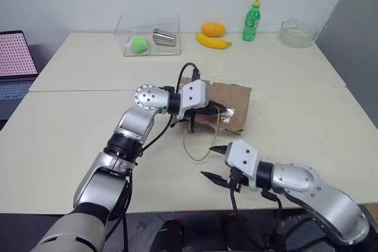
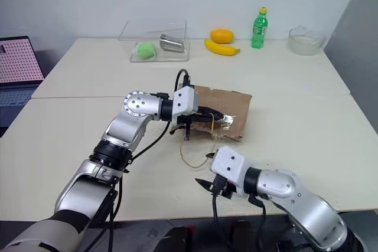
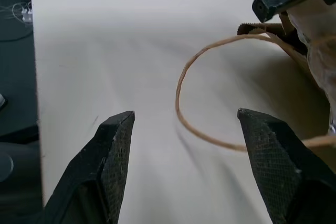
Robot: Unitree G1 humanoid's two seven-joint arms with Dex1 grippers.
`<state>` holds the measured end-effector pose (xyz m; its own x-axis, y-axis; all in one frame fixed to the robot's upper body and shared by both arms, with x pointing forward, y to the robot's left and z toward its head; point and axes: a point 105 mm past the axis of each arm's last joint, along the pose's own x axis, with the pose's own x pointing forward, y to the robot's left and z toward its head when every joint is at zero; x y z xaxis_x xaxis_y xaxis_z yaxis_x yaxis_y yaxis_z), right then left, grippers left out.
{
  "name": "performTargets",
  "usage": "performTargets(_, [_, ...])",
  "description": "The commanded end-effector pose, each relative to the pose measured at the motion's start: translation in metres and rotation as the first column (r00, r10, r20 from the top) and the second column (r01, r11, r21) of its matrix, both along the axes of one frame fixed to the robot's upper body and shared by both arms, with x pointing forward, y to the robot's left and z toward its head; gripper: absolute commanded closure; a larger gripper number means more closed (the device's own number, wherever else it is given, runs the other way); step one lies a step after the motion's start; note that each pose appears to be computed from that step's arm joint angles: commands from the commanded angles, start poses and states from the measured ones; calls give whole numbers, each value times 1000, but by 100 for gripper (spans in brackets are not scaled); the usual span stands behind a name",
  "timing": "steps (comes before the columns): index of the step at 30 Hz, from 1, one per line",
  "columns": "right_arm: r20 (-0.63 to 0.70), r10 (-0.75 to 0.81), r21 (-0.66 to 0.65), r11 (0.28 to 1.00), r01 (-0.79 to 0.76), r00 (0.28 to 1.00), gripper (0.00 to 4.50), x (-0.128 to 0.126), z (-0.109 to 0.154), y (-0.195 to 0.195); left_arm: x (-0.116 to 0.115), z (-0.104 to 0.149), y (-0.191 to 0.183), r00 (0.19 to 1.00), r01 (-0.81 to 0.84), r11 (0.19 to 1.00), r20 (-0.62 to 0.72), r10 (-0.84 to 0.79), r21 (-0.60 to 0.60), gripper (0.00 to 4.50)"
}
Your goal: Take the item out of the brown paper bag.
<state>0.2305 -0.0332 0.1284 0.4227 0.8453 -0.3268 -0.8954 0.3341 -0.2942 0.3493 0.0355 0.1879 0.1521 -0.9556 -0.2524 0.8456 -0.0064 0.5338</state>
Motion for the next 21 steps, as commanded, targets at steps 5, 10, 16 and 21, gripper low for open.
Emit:
performTargets(5, [31,63,-39,997,-62,998,119,17,-9,21,3,18,0,998,9,1000,58,-8,-22,449])
performTargets(10, [34,33,-72,997,-30,999,254,29,-20,21,7,21,2,997,-9,1000,75,10,-19,450])
performTargets(16, [52,12,-109,994,-6,999,445,33,-27,15,13,27,4,995,-35,999,91,37,-25,450])
performTargets(21, [47,20,-132,991,-14,999,445,30,-33,11,16,30,4,994,-48,998,99,50,-28,450])
